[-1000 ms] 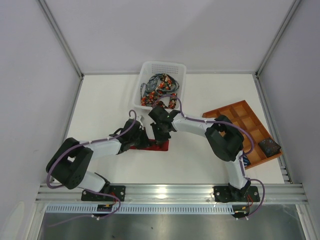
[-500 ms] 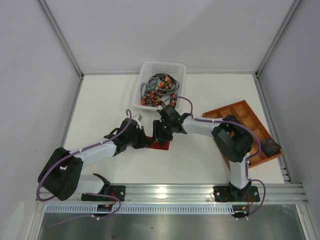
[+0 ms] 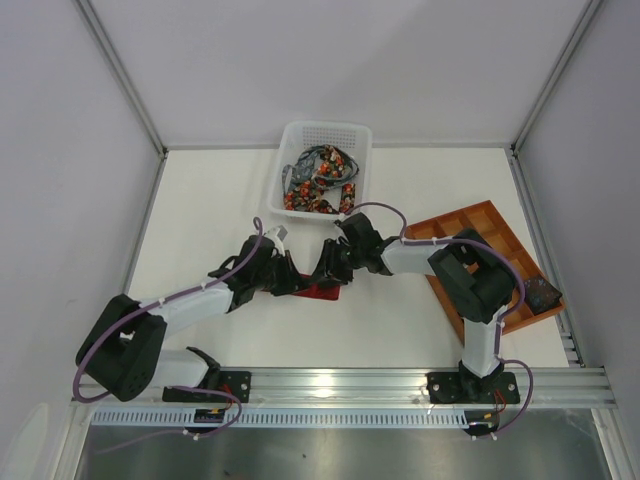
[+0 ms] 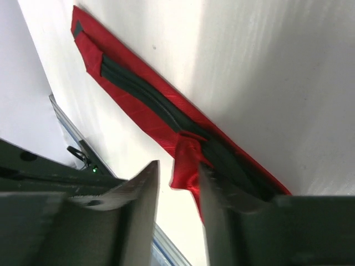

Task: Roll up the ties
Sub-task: Roll the tie

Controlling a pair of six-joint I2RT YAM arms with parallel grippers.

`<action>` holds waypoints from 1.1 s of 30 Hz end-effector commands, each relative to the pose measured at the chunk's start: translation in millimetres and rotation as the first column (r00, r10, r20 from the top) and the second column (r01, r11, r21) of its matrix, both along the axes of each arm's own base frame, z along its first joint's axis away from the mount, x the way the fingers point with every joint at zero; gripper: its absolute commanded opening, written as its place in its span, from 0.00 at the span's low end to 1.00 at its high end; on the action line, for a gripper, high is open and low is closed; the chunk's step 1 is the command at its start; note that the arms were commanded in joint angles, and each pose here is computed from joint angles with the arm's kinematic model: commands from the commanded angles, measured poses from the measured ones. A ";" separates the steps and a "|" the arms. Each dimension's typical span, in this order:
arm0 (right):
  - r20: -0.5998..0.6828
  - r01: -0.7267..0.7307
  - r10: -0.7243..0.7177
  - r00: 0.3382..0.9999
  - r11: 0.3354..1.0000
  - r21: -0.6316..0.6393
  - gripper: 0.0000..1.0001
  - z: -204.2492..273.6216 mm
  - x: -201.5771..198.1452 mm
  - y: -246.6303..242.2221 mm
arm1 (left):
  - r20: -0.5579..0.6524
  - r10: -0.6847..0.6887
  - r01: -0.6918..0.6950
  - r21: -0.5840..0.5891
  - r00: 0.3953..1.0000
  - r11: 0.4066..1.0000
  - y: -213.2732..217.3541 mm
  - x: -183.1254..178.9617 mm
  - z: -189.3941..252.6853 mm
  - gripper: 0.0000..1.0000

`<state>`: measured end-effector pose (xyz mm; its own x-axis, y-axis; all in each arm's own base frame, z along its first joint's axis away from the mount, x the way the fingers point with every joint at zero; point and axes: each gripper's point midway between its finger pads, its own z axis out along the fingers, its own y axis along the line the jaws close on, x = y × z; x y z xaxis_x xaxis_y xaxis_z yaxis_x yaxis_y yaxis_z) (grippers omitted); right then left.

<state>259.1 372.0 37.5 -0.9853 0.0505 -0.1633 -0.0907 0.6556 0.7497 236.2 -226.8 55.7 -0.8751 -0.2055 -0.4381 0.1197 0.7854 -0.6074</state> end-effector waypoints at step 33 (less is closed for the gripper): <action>0.105 0.055 -0.038 0.994 0.985 -0.164 0.44 63.6 -3.3 -24.9 | -0.001 -0.041 0.041 -0.032 0.999 0.999 -31.6 38.3 -11.8 0.00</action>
